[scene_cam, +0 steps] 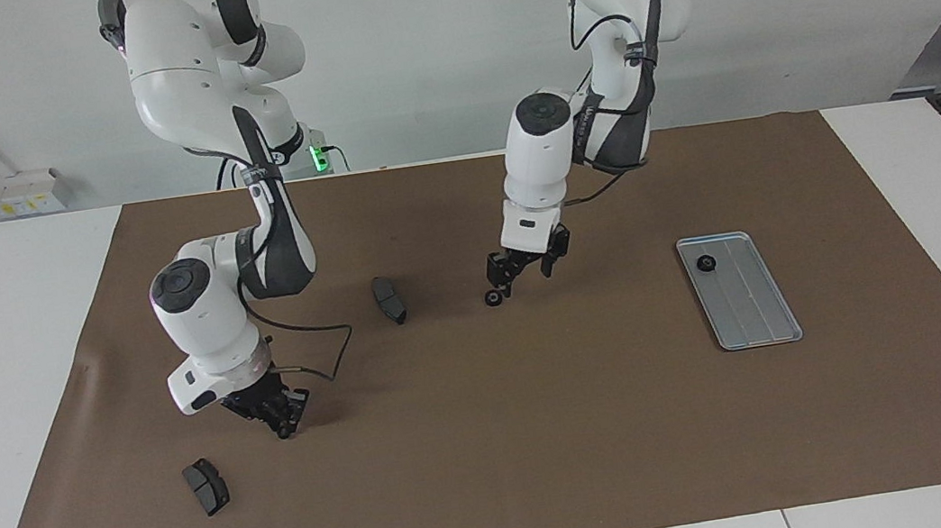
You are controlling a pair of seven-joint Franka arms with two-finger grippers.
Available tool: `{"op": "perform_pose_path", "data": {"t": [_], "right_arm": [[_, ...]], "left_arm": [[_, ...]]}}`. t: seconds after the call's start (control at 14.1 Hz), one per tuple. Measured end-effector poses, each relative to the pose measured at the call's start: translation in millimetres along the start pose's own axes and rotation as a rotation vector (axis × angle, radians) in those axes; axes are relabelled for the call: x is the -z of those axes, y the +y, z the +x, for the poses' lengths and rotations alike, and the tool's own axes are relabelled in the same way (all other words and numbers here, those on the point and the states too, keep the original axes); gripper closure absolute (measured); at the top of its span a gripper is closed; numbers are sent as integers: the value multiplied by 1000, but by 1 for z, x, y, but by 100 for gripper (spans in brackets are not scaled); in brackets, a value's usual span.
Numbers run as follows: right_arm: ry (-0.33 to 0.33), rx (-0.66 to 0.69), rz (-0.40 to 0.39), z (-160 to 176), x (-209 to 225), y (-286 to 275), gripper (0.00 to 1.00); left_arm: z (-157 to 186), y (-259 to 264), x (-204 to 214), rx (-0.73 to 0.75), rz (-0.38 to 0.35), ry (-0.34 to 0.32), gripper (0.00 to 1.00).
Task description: Place bearing gear from tray to pile
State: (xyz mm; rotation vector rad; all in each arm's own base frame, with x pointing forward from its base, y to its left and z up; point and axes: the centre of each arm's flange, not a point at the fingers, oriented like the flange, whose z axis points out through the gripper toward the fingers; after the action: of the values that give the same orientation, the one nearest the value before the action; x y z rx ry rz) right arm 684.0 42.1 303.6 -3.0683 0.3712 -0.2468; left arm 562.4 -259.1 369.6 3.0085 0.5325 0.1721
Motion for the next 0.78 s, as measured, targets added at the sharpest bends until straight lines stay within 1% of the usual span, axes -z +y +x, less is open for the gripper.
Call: {"op": "perform_pose_path", "data": {"t": [0.07,0.14,0.21,0.43,0.5,0.64,0.78], "right_arm": [[3,3,2,0,1,-2,15],[7,12,7,0,5,-8,6],[10,29,13,-2,13,-18,0],[-14,94,25,-18,56,-60,0],[-23,118,28,-27,70,-77,0],[-33,142,40,-52,87,-124,0],[-43,156,52,-85,89,-177,0]], "left_arm": [[18,-20,-1,-23,10,-1,21],[32,-39,-1,-57,22,-8,22],[46,-59,-3,-95,37,-21,23],[79,-115,-4,-206,65,-58,29],[88,-132,-4,-243,71,-71,29],[100,-164,-4,-319,81,-103,31],[107,-189,-6,-368,85,-127,32]]}}
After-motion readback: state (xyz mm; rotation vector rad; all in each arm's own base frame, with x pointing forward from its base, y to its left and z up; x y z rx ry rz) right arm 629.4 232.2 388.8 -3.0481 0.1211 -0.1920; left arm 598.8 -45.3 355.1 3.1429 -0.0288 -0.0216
